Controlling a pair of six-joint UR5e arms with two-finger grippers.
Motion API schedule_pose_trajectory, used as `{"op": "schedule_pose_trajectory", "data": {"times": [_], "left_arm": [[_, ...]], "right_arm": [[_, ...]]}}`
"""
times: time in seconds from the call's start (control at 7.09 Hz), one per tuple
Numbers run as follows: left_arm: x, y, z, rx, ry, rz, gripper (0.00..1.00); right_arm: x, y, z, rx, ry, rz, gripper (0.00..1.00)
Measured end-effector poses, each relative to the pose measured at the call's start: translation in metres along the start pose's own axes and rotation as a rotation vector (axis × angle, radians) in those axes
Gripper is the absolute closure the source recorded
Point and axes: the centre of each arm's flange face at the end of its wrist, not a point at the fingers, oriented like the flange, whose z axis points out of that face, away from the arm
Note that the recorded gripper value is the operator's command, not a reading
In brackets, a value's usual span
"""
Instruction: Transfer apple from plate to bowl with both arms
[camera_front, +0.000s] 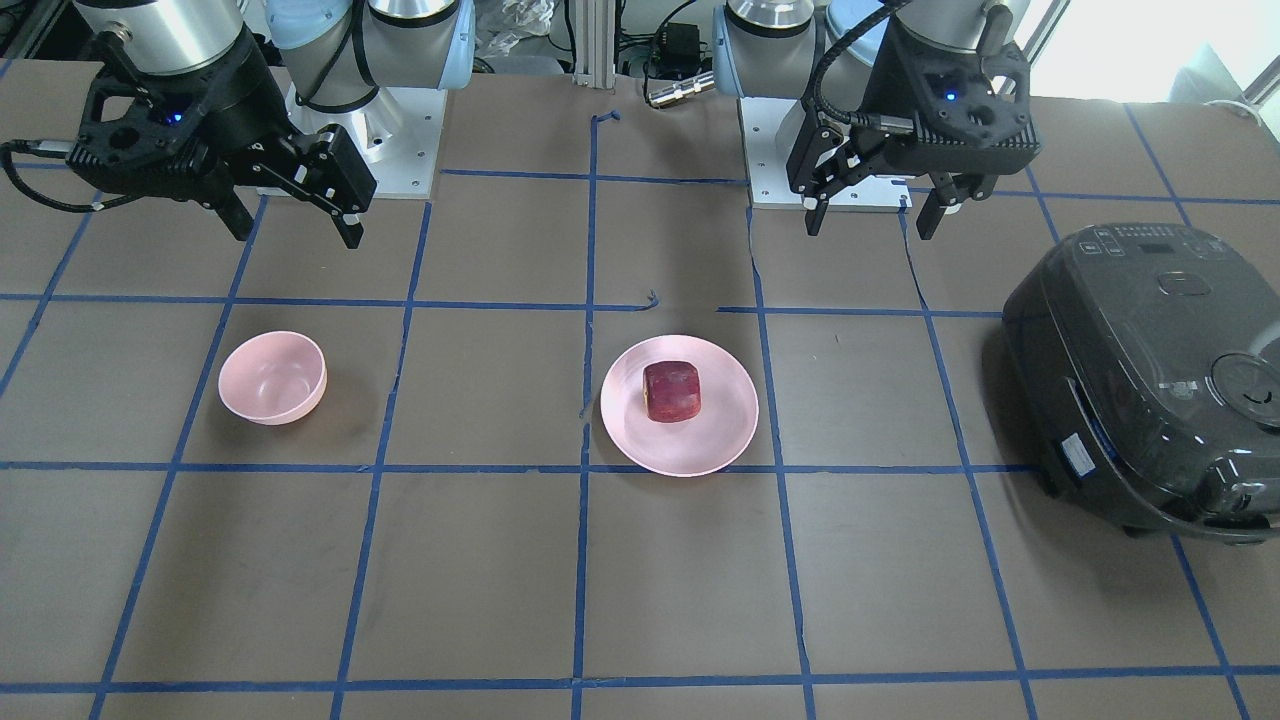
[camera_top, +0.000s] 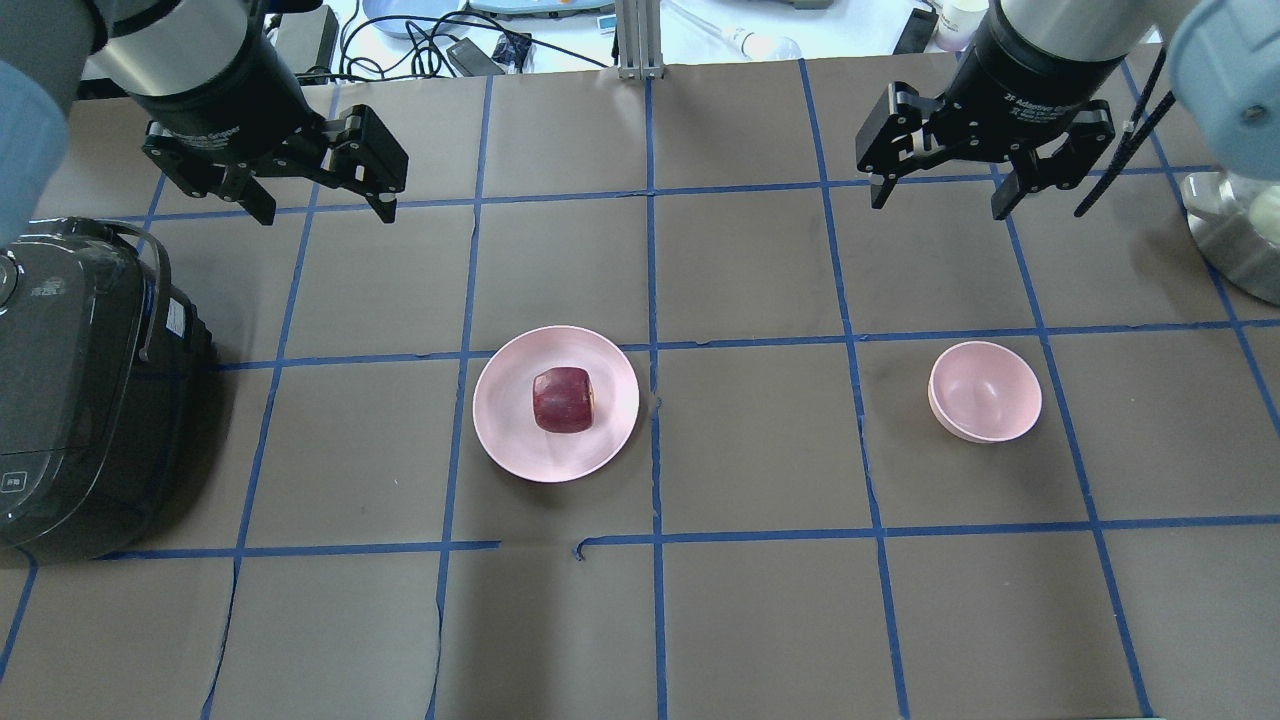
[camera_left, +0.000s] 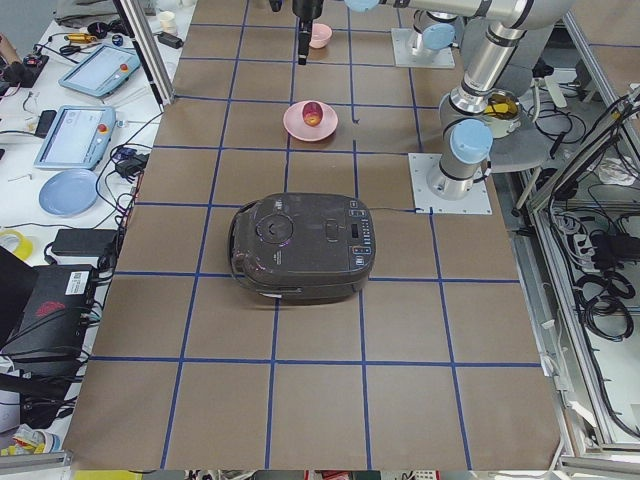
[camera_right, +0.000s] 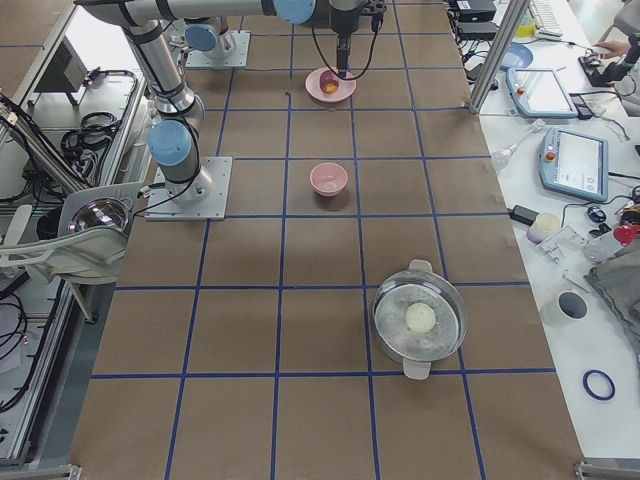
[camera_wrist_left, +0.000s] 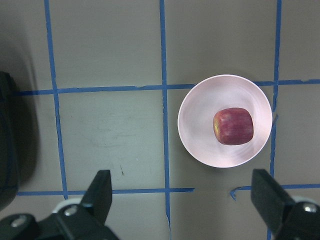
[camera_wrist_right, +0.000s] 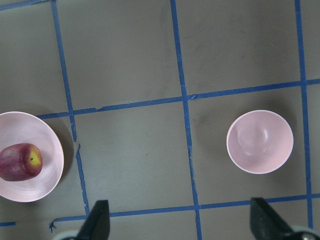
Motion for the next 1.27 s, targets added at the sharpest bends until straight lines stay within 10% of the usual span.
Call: {"op": "schedule_pose_trajectory", "data": {"times": [1.27], "left_arm": [[0.0007, 0.0017, -0.0090, 0.009, 0.014, -0.008, 0.00]], "right_arm": [[0.0010, 0.0033, 0.0003, -0.010, 0.004, -0.001, 0.00]]}}
